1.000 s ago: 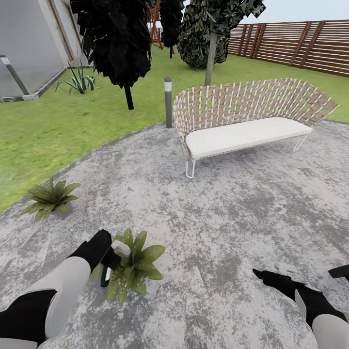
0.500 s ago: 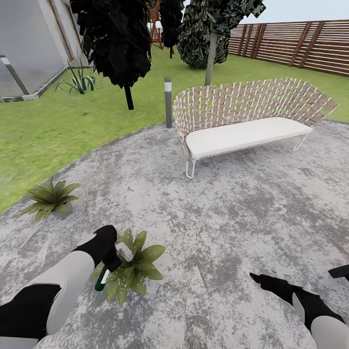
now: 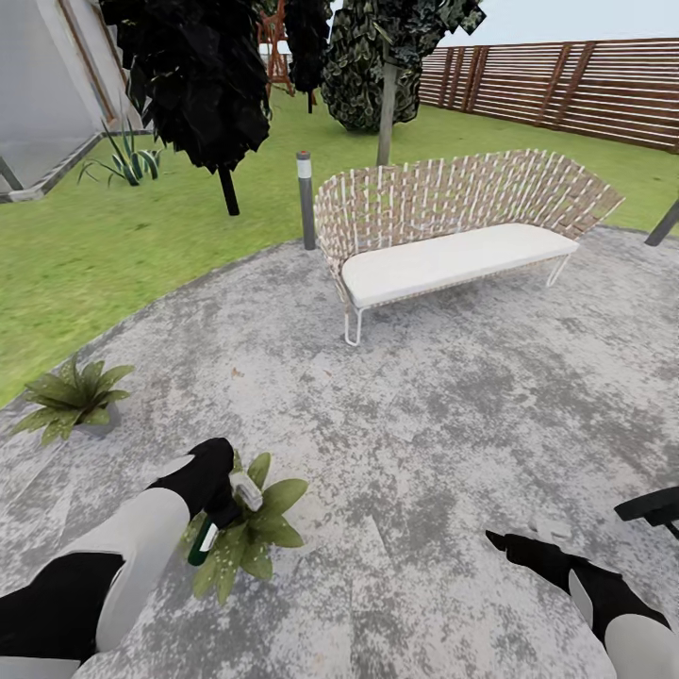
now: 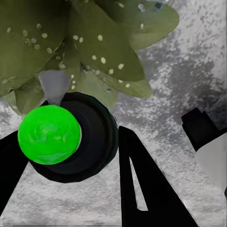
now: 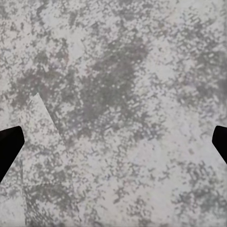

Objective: Pick up the pesticide atomizer in the garden and spray insectifuge to fully cover both potted plants in the garden.

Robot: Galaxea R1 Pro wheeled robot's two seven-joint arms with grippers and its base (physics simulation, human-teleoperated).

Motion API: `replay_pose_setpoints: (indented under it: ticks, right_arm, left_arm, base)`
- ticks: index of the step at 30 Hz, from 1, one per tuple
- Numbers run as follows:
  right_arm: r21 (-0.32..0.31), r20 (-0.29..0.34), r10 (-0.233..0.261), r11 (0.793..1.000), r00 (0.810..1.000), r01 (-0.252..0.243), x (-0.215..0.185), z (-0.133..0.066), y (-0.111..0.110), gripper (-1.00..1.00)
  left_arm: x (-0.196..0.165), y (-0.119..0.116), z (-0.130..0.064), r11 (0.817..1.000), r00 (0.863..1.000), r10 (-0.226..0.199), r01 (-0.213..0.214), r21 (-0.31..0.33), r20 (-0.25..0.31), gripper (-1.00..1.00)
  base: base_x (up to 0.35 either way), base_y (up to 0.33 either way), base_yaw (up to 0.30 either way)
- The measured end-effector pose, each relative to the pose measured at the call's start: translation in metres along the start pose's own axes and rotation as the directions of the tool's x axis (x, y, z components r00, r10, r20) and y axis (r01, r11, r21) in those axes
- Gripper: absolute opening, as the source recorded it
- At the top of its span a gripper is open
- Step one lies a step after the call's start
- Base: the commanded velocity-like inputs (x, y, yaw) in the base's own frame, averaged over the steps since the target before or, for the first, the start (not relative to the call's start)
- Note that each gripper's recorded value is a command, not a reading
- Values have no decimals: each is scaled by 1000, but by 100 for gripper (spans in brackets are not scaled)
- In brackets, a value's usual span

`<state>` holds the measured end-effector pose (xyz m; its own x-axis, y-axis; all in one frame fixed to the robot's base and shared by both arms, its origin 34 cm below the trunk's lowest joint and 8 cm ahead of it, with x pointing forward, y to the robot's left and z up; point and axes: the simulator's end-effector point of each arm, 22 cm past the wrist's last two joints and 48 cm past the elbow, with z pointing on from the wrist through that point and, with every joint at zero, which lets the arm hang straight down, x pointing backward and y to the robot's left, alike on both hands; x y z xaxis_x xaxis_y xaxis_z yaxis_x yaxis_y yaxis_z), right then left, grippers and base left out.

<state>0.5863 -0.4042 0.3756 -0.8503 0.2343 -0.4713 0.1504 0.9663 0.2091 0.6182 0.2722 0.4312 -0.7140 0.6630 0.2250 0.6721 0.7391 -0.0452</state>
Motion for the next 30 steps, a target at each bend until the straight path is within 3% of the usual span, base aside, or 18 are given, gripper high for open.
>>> replay_pose_setpoints:
  ticks: [3,5,9,30]
  right_arm:
    - [0,0,0,1000,1000,0,0,0,0,100]
    - [1,-1,-1,1000,1000,1,0,0,0,100]
    - [0,0,-1,1000,1000,1,0,0,0,100]
    - [2,-1,0,1000,1000,0,1,0,0,100]
  left_arm:
    - [0,4,-7,999,998,46,-47,-28,-33,-100]
    - [-5,-1,-20,997,996,80,-80,0,-46,-100]
    - [-1,4,-29,994,990,110,-112,-16,-83,-100]
    - [1,3,-29,991,986,127,-130,-19,-105,-100]
  base:
    - [90,0,-2]
    - [267,0,0]
    - [316,0,0]
    - [66,0,0]
